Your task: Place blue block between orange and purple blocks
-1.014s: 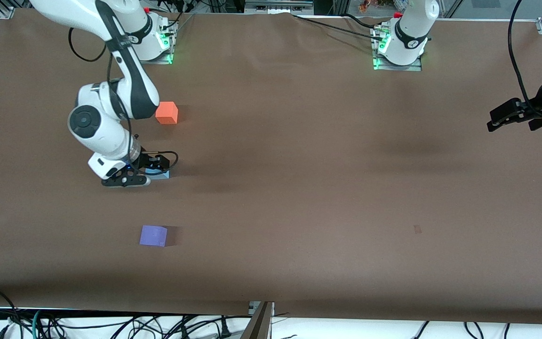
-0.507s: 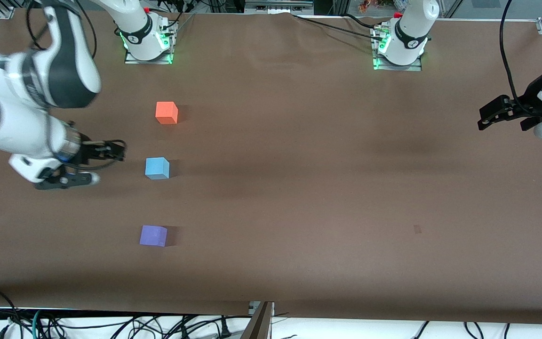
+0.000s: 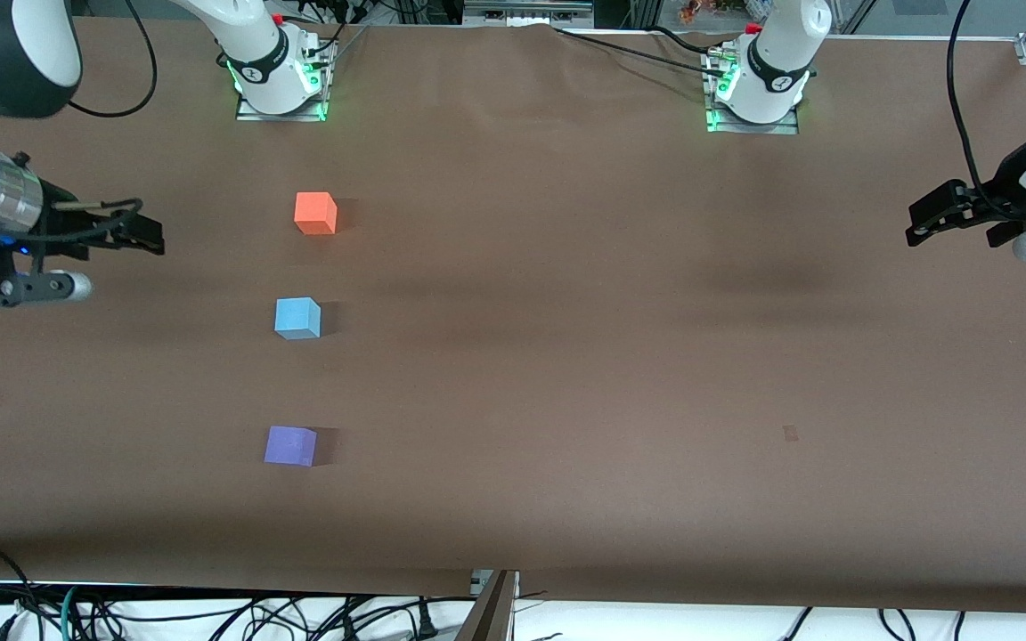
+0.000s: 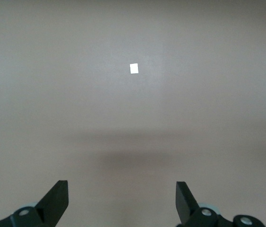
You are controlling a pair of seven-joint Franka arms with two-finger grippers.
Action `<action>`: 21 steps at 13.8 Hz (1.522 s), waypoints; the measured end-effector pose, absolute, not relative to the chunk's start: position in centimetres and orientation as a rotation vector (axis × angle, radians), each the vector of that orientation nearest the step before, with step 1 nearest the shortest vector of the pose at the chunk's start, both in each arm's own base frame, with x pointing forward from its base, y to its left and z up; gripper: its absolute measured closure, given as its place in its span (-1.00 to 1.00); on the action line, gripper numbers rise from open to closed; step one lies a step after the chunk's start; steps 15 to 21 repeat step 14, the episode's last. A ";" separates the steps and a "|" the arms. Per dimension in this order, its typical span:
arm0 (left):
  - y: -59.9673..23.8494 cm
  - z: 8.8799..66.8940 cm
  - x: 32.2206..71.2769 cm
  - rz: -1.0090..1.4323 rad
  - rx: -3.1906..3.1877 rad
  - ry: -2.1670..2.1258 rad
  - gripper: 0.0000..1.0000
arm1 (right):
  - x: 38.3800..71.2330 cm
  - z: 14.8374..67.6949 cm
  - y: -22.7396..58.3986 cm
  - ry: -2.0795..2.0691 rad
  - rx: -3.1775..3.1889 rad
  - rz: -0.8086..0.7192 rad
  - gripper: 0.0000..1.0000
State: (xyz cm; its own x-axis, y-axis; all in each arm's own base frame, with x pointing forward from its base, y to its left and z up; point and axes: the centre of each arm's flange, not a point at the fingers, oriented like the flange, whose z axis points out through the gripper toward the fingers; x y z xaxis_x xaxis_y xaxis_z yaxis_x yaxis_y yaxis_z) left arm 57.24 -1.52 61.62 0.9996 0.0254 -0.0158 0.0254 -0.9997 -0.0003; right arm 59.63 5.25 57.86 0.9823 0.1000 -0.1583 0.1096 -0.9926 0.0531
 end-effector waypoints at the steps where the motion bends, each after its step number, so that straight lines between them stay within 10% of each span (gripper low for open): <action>1: -1.5 61.6 57.2 0.025 -3.141 -0.039 -1.00 | 59.0 59.3 5.0 0.172 3.057 -0.203 -1.00; 21: -1.5 61.6 57.2 0.036 -3.141 -0.042 -1.00 | 55.5 63.2 3.4 0.112 3.081 -0.139 -1.00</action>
